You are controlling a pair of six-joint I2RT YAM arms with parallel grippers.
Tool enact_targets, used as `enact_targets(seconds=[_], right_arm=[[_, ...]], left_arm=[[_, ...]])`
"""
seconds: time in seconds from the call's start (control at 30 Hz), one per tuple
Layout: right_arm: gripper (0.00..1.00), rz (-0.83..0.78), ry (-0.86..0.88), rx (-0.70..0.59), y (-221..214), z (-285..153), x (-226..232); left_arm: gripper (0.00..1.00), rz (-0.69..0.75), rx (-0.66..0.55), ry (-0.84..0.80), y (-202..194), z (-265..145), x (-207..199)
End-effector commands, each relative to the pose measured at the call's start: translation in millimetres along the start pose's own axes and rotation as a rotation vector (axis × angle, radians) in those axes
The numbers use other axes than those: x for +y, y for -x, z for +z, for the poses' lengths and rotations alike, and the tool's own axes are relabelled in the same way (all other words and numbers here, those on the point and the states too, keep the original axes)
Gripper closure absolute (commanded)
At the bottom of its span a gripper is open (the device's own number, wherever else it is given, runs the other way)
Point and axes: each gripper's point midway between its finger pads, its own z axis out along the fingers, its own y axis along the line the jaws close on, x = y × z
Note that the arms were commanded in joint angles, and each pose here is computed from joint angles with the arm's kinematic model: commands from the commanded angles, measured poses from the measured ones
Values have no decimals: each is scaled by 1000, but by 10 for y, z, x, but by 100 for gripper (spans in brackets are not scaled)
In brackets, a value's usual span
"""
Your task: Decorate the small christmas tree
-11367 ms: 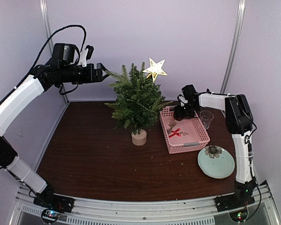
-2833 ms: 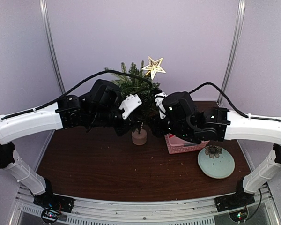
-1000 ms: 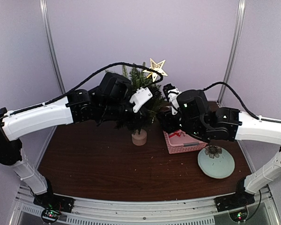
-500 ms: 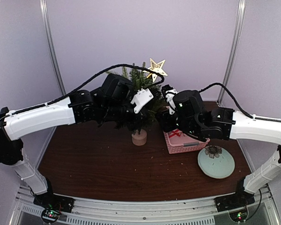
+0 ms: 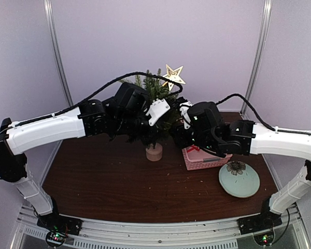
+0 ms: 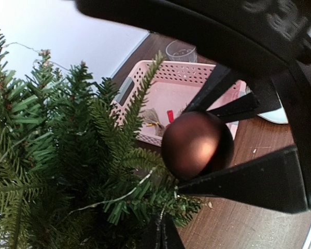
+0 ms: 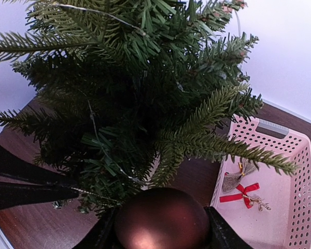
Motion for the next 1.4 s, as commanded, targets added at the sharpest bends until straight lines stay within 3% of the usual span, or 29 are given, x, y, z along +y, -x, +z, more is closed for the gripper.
enact_targets(seconds=[0.0,0.37,0.7,1.03,1.37], right_arm=[[85,25,-2,-27,129,-18,-16],[83,22,13,7,10,-27,-14],[76,35,34,19,-30,-69,-7],[54,42,11,27,-58,-164,-102],[32,24,21,38,-119,-308,-175]], left_arm=[[100,-22,-28,66,158,-28,138],[100,-14,-21,59,149,-12,122],[73,-42,-42,42,166,-92,103],[54,-63,-51,43,113,-224,118],[43,-106,-111,26,66,-443,101]])
